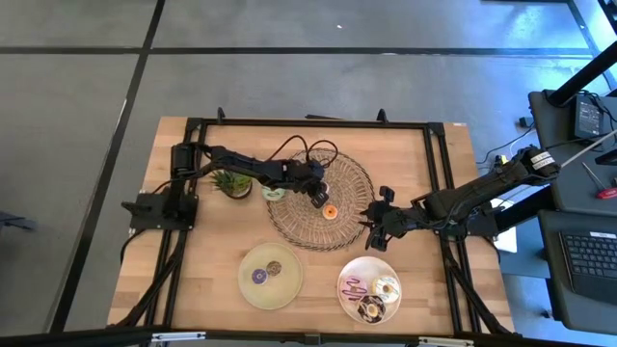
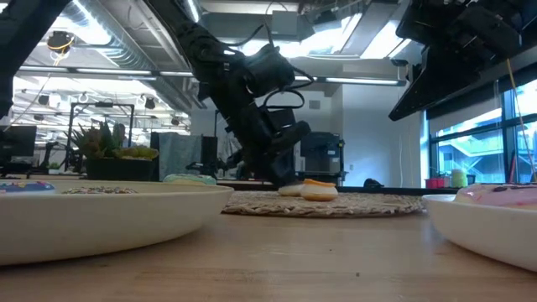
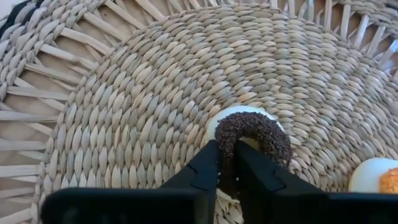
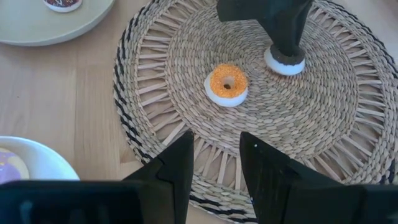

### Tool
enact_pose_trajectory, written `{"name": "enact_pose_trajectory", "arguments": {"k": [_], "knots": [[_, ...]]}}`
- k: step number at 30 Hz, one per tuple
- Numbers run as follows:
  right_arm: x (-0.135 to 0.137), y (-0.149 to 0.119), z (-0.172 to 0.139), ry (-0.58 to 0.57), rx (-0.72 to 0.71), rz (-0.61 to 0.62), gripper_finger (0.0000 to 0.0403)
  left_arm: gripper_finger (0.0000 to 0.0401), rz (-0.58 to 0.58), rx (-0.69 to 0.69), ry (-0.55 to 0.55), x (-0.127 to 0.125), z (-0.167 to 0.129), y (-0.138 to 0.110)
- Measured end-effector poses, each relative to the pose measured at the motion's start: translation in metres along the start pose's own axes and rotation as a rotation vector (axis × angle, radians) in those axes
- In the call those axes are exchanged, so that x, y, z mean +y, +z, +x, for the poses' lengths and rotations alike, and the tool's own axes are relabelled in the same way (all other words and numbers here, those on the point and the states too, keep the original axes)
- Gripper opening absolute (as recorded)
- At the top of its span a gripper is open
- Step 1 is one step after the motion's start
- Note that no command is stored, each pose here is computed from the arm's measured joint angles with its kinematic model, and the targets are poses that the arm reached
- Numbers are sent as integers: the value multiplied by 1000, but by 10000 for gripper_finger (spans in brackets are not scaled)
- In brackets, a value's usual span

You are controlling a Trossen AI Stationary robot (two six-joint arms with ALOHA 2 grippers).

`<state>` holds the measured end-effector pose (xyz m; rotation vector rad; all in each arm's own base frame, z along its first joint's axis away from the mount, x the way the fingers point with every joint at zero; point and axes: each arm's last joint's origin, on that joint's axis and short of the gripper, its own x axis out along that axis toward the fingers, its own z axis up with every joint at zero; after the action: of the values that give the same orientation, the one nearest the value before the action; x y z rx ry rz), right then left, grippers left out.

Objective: Pick & Place donuts
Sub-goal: Put the small black donut on the light gray plate

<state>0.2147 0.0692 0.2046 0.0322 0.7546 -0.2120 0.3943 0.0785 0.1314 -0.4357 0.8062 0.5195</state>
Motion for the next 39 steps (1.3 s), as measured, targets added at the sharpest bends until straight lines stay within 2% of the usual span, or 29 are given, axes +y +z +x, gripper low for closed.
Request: {"name": "enact_pose_trajectory", "arguments": {"k": [4,7,11,15,20,26,34,39], "knots": [[0,0,0,0,1,0,132,10,27,0,-2,0,-4,1],[0,0,0,-1,2,-1,132,8,57,-25,-14,-2,-16,8],[0,0,0,-1,2,-1,132,11,93,-33,-31,-7,-46,16],[0,0,0,-1,4,-2,132,6,174,71,-47,-23,-81,3],[0,-1,0,-3,7,-4,132,9,221,136,-39,-59,-119,-28],[0,-1,0,-4,6,-3,132,8,217,192,-124,-110,-152,-79],[-1,0,0,-18,-1,-2,132,8,288,232,-215,-160,-176,-154],[-1,0,0,-19,-2,1,132,8,331,263,-227,-173,-178,-187]]}}
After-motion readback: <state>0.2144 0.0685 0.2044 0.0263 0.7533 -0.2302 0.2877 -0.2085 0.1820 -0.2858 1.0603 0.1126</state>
